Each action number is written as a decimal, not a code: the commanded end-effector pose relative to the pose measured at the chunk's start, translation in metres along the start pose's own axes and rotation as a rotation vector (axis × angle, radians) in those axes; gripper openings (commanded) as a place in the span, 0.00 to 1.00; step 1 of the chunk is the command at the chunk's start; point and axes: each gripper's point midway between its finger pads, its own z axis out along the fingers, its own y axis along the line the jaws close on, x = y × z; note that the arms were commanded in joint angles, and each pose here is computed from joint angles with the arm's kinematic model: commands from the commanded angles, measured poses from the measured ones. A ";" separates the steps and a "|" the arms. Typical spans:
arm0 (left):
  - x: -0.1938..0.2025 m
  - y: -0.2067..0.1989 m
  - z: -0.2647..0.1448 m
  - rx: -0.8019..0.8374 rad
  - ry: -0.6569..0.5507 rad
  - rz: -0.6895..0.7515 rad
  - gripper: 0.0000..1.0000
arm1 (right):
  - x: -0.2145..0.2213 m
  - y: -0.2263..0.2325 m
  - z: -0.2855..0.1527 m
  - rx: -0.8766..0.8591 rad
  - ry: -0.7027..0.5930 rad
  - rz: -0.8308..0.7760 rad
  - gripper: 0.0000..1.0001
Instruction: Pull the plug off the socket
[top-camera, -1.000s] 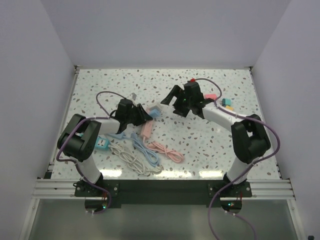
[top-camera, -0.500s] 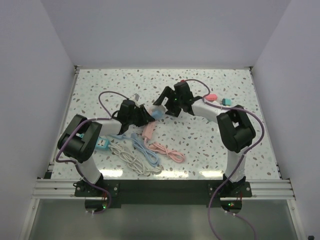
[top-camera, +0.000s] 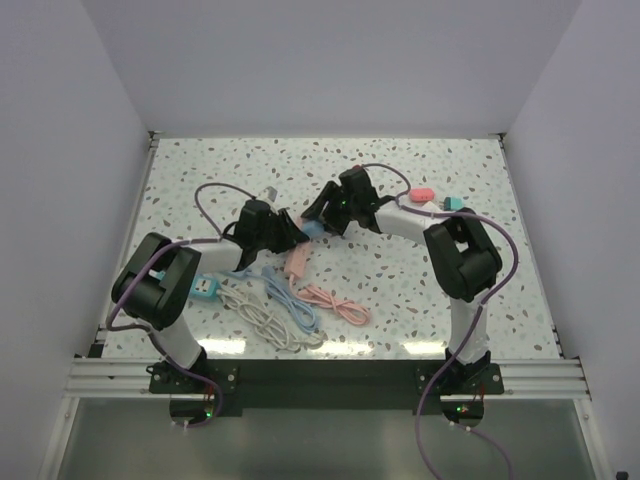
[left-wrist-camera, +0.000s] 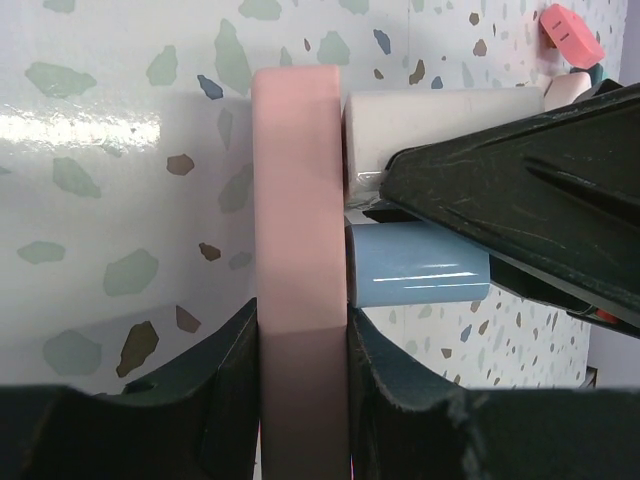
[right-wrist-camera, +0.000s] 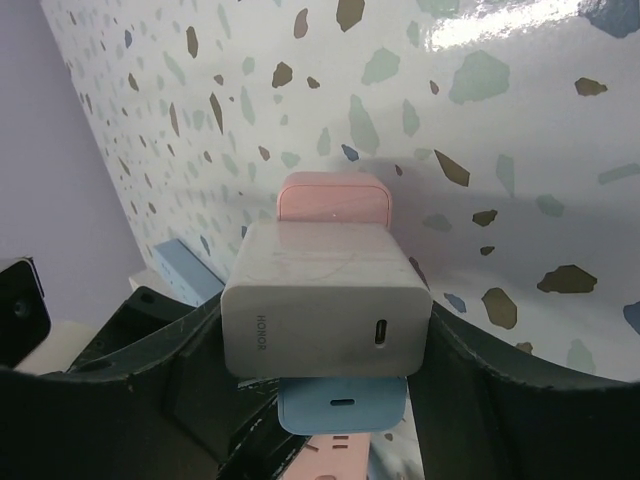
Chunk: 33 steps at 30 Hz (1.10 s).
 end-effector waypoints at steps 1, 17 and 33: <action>-0.023 -0.032 -0.014 0.090 -0.093 0.040 0.00 | -0.023 0.025 -0.022 -0.060 -0.088 -0.017 0.12; -0.025 0.015 -0.003 -0.009 -0.074 -0.048 0.00 | -0.055 0.029 -0.130 -0.075 -0.252 -0.043 0.00; -0.044 -0.034 0.023 0.046 -0.075 -0.029 0.00 | -0.057 0.023 -0.121 0.123 -0.387 -0.086 0.00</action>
